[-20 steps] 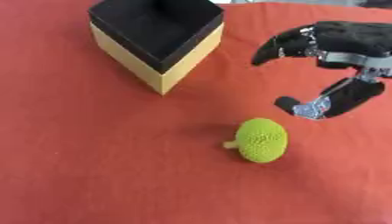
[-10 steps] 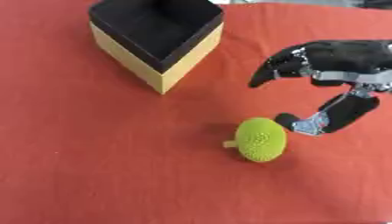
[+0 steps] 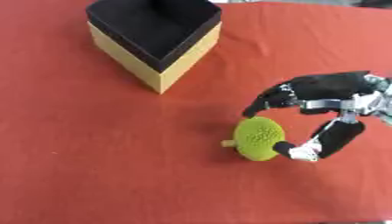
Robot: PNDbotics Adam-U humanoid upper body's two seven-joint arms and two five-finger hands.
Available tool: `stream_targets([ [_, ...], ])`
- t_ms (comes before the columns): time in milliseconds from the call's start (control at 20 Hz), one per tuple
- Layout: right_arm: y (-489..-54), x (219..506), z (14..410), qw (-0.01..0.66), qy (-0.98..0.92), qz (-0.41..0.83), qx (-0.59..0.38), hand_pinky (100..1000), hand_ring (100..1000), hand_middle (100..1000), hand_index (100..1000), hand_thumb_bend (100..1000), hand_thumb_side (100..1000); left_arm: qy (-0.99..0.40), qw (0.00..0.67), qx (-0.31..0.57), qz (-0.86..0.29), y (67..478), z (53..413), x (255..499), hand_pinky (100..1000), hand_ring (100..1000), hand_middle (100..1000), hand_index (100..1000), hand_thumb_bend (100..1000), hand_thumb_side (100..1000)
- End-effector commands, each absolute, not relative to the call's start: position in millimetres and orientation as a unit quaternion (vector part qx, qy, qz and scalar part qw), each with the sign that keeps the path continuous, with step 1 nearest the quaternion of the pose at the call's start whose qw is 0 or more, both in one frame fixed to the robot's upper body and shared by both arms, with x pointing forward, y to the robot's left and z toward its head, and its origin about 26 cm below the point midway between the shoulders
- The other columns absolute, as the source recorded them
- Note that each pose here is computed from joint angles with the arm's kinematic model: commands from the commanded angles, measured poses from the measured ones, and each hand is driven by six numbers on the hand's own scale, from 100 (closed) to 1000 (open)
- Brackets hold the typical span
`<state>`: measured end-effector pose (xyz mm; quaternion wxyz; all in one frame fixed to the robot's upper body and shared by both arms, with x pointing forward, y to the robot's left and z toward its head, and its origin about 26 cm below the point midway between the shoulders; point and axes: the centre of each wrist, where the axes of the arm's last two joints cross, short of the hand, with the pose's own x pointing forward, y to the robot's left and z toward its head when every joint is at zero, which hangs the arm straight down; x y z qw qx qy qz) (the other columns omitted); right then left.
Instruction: Pick up objects on the table and place them in the box.
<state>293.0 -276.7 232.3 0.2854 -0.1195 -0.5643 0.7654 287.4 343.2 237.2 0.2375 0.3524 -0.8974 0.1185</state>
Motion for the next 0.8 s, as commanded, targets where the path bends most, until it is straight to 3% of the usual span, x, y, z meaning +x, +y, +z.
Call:
stream_targets([
  [50,-273,291,235,0.293,-0.561,0.763,-0.134,900,869,810,962,100,438,-0.902,0.224,0.354,0.108,344,246,284,758,649,636,757,244,544],
  [300,-269,293,229,0.318,-0.566,0.743,-0.161,905,872,821,972,152,363,-0.902,0.226,0.352,0.109,344,245,284,758,650,636,757,242,547],
  [800,-267,294,238,0.292,-0.592,0.718,-0.221,911,870,826,969,174,359,-0.901,0.229,0.353,0.108,344,243,284,759,651,637,755,239,549],
])
